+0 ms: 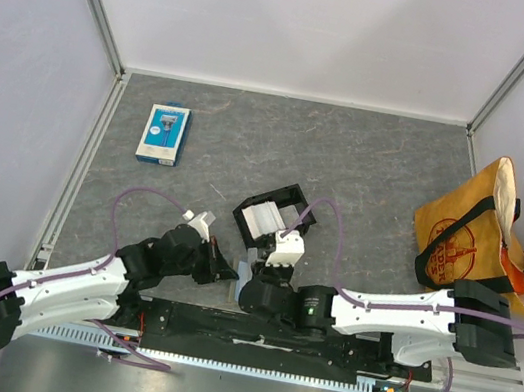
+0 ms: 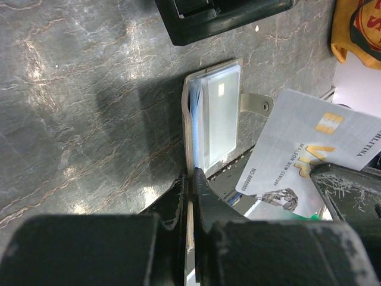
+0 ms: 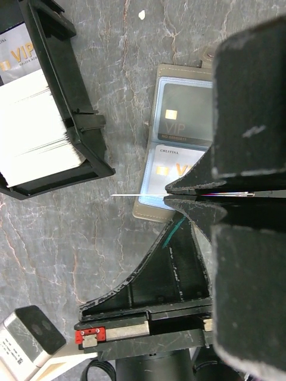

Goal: Put the credit cards into the card holder
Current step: Turn over the card slot in the card holder.

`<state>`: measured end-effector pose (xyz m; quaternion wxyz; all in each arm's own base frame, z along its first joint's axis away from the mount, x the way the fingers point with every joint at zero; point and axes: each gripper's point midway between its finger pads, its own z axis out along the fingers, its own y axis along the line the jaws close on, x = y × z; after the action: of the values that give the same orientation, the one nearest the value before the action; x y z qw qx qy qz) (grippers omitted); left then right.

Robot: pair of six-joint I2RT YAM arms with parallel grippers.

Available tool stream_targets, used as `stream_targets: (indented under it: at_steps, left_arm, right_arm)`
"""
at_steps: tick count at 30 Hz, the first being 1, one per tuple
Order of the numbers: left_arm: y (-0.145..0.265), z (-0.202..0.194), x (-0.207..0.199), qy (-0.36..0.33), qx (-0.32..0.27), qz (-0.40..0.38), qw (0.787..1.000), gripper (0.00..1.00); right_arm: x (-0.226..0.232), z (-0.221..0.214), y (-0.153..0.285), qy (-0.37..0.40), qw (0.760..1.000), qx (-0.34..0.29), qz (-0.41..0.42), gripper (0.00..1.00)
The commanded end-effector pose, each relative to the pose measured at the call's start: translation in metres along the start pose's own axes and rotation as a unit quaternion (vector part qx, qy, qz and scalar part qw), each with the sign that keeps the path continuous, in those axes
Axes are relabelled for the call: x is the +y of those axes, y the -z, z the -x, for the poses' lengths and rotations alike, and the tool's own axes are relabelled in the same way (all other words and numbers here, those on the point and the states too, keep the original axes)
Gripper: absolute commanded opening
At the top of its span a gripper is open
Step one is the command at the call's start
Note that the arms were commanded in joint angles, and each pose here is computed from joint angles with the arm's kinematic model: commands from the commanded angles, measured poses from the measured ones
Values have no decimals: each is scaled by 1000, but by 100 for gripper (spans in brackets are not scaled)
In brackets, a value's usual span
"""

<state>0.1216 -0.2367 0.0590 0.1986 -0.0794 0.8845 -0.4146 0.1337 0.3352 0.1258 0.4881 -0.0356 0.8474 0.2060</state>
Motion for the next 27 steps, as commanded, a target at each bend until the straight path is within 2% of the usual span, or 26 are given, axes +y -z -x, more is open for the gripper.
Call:
stream_targets:
  at_steps: [1,5,9,13,27]
  left_arm:
    - [2,-2,-7,1,7,-21,1000,8]
    - [3,-1,-9,0,3,-26,1000,21]
    - [5,-1,-8,0,0,-29,1000,24]
    - [6,-2,-5,2,-2,-29,1000,2]
    - [7,-2,-4,9,-7,-28,1000,2]
  right_arm:
    - [17,21,-2,-52,998,-45,-1,0]
    - [24,14,-5,-46,998,-40,0,0]
    - [28,9,-8,-41,999,-35,1,0]
    - [31,5,-10,-39,999,-29,3,0]
    - [30,-11,-20,-16,1000,-17,-13,0]
